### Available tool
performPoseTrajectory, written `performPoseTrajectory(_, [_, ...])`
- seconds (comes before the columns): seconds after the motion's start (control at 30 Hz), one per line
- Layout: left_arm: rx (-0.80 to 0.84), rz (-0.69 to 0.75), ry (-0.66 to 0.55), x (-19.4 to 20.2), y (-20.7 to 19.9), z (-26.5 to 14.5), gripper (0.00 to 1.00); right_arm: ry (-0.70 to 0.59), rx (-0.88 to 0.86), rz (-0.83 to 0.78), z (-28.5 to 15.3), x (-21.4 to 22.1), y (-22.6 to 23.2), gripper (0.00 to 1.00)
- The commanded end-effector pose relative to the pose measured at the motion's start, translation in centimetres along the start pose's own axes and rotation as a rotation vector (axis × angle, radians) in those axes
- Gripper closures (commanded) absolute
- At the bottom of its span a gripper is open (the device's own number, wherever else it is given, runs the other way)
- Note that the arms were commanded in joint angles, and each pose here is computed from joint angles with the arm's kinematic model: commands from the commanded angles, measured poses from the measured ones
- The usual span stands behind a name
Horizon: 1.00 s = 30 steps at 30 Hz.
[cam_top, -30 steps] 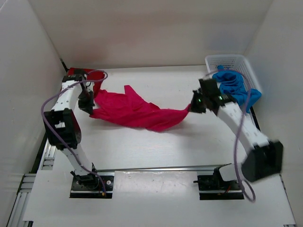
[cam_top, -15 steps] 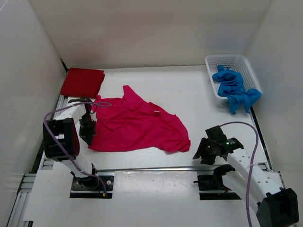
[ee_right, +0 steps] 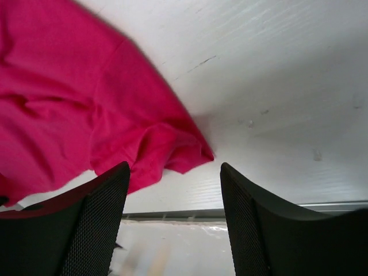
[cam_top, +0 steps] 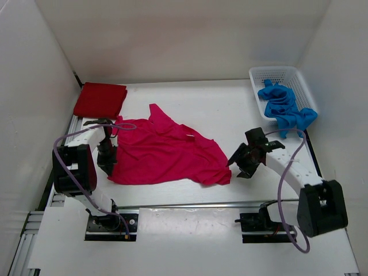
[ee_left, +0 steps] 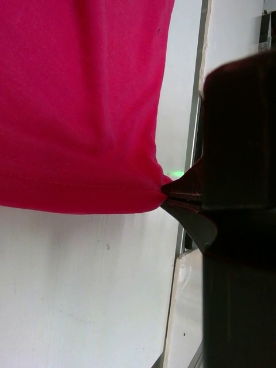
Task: Fold and stack the t-shirts
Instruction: Flatten out the tshirt
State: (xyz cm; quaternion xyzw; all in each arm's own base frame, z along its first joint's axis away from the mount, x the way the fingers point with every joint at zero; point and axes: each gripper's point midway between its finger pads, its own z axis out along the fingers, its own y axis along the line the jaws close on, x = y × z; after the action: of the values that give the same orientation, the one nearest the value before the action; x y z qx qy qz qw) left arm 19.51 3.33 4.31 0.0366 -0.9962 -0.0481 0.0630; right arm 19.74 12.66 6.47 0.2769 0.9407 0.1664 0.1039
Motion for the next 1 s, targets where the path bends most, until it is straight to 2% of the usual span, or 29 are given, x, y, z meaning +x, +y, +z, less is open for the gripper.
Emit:
performPoseTrajectory(0.0, [0.000, -0.003, -0.091, -1.0, 0.0, -1.5, 0.89, 0.094, -0.034, 0.135, 1.4, 0.9, 1.4, 0.31])
performPoseTrajectory(0.23, [0.000, -0.003, -0.091, -0.5, 0.0, -1.2, 0.89, 0.139, -0.065, 0.194, 1.9, 0.6, 3.1, 0.31])
performPoseTrajectory(0.4, [0.009, -0.003, -0.091, -0.5, -0.2, -1.2, 0.89, 0.141, 0.007, 0.196, 3.2, 0.6, 1.8, 0.44])
performPoseTrajectory(0.47, [0.009, -0.004, -0.100, -0.5, -0.1, -1.3, 0.89, 0.154, 0.027, 0.188, 3.6, 1.0, 1.2, 0.46])
performPoseTrajectory(0.57, [-0.003, -0.004, -0.100, -0.5, 0.1, -1.3, 0.89, 0.154, 0.065, 0.194, 4.1, 1.3, 0.1, 0.54])
performPoseTrajectory(0.63, [-0.003, -0.004, -0.100, -0.5, 0.1, -1.3, 0.89, 0.157, 0.084, 0.177, 4.4, 1.5, -0.6, 0.66])
performPoseTrajectory(0.67, [-0.003, -0.004, -0.100, -0.5, 0.1, -1.3, 0.89, 0.146, 0.089, 0.185, 4.5, 1.2, -0.7, 0.73])
performPoseTrajectory(0.7, [-0.003, -0.004, -0.100, -0.5, 0.1, -1.3, 0.89, 0.147, 0.088, 0.171, 4.5, 1.2, -0.8, 0.88])
performPoseTrajectory(0.77, [-0.003, -0.005, -0.112, -0.9, 0.1, -1.6, 0.89, 0.119, 0.093, 0.139, 4.5, 0.4, -0.6, 0.99])
performPoseTrajectory(0.87, [0.027, -0.006, -0.137, -2.3, -0.4, -2.3, 0.89, 0.065, 0.094, 0.094, 4.5, -1.9, 0.1, 1.00])
performPoseTrajectory(0.97, [0.069, -0.001, -0.247, -8.8, -1.0, -6.3, 0.89, -0.021, -0.007, 0.023, 2.2, -8.0, 5.4, 1.00])
